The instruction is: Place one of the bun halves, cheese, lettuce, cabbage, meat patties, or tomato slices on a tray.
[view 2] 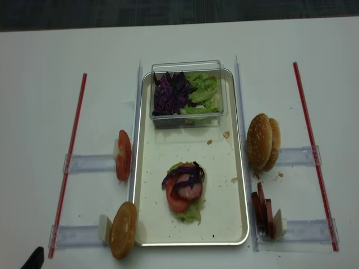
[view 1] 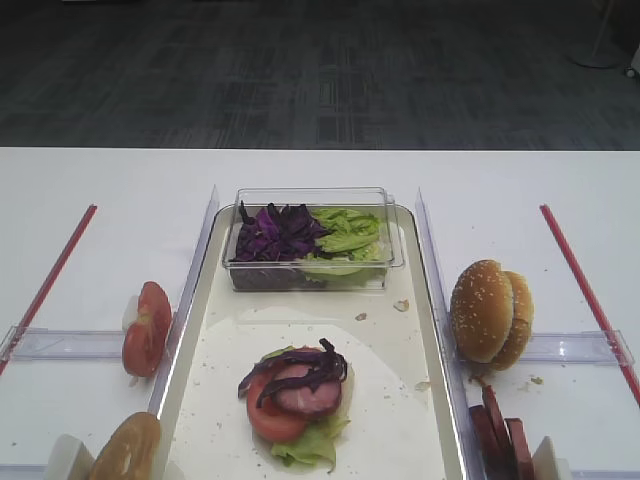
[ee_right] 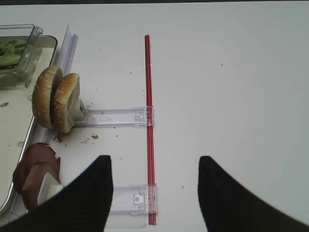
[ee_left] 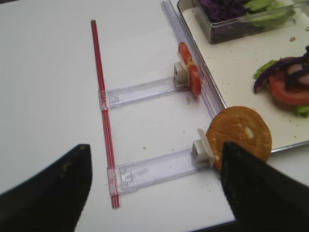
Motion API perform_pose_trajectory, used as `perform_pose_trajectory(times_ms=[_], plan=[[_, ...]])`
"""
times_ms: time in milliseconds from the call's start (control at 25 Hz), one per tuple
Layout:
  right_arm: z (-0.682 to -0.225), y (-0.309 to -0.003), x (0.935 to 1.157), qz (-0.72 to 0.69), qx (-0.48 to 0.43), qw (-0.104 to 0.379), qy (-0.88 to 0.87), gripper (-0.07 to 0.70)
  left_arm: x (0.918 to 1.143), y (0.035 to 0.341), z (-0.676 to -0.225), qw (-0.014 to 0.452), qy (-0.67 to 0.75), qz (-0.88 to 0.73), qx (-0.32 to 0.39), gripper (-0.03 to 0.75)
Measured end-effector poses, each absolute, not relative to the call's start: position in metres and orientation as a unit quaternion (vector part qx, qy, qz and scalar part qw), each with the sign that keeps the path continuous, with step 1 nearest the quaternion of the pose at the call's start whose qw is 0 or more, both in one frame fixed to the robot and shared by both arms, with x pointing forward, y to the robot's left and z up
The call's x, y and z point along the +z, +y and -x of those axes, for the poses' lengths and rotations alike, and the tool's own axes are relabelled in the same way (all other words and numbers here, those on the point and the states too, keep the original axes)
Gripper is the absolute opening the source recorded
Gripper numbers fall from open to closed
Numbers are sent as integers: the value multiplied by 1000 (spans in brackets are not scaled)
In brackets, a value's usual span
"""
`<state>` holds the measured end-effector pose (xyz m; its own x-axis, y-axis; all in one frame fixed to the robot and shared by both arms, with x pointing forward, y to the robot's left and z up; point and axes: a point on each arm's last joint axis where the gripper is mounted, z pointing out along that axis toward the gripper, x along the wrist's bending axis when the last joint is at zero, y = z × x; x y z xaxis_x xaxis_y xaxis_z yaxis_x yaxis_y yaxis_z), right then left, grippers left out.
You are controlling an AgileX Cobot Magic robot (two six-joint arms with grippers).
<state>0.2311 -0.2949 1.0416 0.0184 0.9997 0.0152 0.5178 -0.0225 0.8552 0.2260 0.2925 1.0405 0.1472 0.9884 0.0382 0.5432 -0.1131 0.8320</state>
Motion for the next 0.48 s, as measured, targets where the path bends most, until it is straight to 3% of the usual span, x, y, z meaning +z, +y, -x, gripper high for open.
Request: perform_pose_trajectory(times_ms=[480], plan=[[-231,-295,1042,-624,349,346,608,427,1041,292,-226,347,569,-673,321,510]])
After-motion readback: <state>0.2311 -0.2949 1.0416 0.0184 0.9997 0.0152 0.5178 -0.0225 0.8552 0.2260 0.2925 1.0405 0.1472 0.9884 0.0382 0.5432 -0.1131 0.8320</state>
